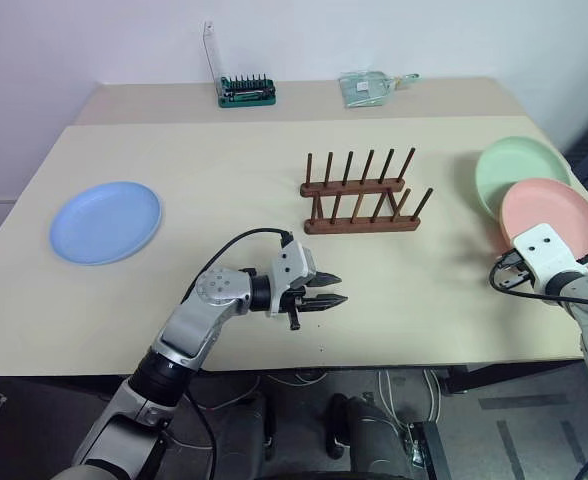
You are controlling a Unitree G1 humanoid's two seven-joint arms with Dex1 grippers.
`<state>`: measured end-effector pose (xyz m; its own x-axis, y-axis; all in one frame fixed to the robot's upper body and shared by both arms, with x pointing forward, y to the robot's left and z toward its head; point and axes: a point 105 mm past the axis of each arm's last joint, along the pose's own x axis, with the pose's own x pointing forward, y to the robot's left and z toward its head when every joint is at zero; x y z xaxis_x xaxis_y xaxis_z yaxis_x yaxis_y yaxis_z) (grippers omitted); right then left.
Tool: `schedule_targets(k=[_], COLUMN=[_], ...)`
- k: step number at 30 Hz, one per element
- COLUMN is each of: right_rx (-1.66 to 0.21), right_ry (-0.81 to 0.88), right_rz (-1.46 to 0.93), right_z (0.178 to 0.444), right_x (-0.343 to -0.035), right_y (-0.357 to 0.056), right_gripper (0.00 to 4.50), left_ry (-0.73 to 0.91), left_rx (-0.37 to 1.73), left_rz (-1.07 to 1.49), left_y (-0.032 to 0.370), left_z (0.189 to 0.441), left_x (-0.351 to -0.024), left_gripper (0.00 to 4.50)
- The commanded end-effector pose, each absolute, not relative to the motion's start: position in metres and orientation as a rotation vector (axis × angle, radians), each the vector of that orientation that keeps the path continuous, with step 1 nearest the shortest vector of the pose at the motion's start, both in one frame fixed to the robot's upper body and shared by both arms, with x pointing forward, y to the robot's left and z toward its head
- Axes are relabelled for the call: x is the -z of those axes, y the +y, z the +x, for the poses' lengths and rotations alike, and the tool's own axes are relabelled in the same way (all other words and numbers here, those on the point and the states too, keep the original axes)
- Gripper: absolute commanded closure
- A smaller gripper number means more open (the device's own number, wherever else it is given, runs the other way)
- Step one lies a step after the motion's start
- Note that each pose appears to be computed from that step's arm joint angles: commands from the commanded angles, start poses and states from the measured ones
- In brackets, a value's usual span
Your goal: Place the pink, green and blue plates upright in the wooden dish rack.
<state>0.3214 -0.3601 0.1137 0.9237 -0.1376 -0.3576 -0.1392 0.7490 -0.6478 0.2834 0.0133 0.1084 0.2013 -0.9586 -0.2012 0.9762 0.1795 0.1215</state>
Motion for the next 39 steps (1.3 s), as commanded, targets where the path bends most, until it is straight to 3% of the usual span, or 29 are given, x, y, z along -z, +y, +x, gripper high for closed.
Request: schedule_targets(k=[1, 6, 9, 12, 17, 24, 33, 39], right_rx=[0.050, -0.003, -0.159, -0.387, -0.853, -0.858, -0.837, -0.847], right_ry=[0.347, 0.162, -0.046, -0.214, -0.329, -0.198, -0.104, -0.185], right_rz=[-0.854, -0.978, -0.900, -0.565, -0.140, 0.098, 0.304, 0.272], right_z=[0.319, 0.316, 0.317, 0.319, 0.311, 0.357, 0.373, 0.369], right_x=[-0.139, -0.194, -0.239, -0.277, -0.310, -0.296, -0.277, -0.290], right_y=[-0.366, -0.345, -0.302, -0.252, -0.181, -0.193, -0.207, -0.208], right_gripper=[4.48, 4.48, 4.48, 4.48, 4.48, 4.48, 4.48, 4.48], left_ry=[0.035, 0.026, 0.018, 0.012, -0.008, -0.008, 0.002, 0.002], left_rx=[1.389, 1.372, 1.356, 1.331, 1.289, 1.238, 1.210, 1.217], left_rz=[0.265, 0.237, 0.229, 0.216, 0.203, 0.188, 0.153, 0.156], left_y=[0.009, 0.012, 0.015, 0.019, 0.028, 0.040, 0.041, 0.039], left_z=[0.280, 0.285, 0.289, 0.295, 0.303, 0.301, 0.296, 0.297], left_x=[-0.117, -0.121, -0.124, -0.128, -0.138, -0.139, -0.139, -0.140], left_gripper=[2.90, 2.90, 2.90, 2.90, 2.90, 2.90, 2.90, 2.90])
